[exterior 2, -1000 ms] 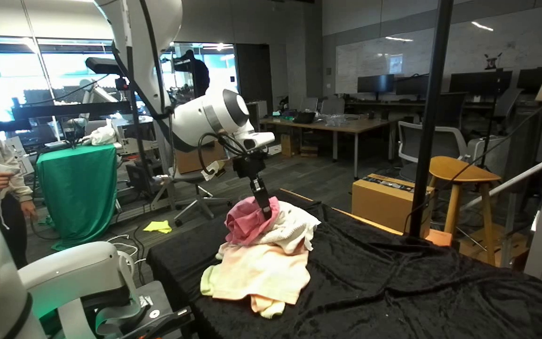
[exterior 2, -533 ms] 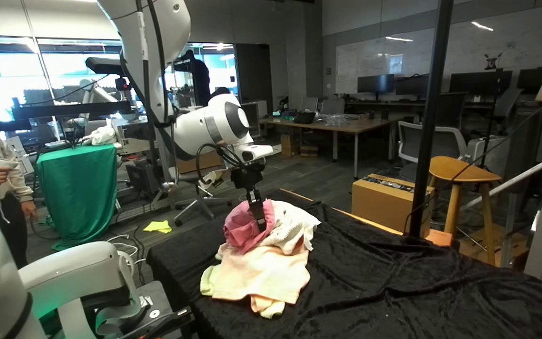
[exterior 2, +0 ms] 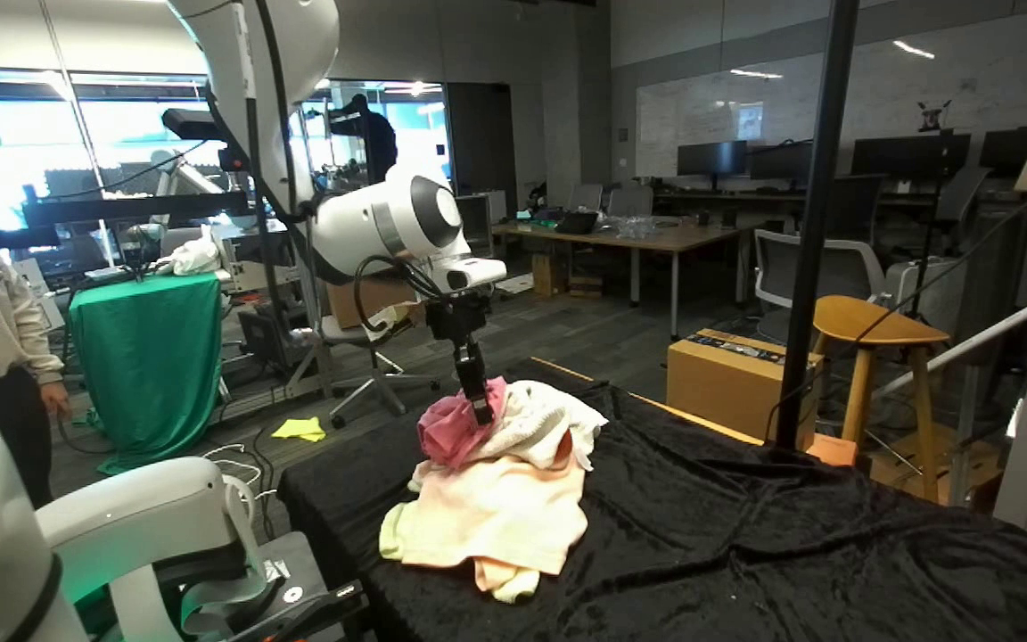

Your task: Put the green towel, the peach shirt, the turnip plushie, the white towel and the pink shirt in the center, respectively

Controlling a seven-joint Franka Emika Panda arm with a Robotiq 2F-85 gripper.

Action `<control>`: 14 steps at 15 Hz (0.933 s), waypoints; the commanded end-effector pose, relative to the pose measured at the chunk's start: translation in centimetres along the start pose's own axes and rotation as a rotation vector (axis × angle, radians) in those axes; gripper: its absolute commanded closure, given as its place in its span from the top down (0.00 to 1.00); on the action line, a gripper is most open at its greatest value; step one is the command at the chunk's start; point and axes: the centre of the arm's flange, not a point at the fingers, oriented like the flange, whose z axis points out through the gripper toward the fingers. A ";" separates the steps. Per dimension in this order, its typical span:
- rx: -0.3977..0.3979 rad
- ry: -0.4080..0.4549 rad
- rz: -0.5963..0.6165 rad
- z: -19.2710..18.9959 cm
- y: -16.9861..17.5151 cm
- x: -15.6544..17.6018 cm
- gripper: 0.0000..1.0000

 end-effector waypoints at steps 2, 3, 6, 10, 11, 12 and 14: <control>0.015 0.025 0.017 -4.3 2.9 -0.3 0.84; 0.016 0.029 0.017 -4.8 3.2 -0.4 0.93; 0.057 -0.016 -0.023 -7.0 4.6 -1.1 1.00; 0.183 -0.186 -0.172 -12.7 7.3 -4.6 1.00; 0.205 -0.230 -0.216 -13.8 8.2 -5.7 1.00; 0.225 -0.276 -0.261 -15.3 8.8 -6.6 0.99; 0.230 -0.361 -0.348 -18.0 11.3 -8.2 1.00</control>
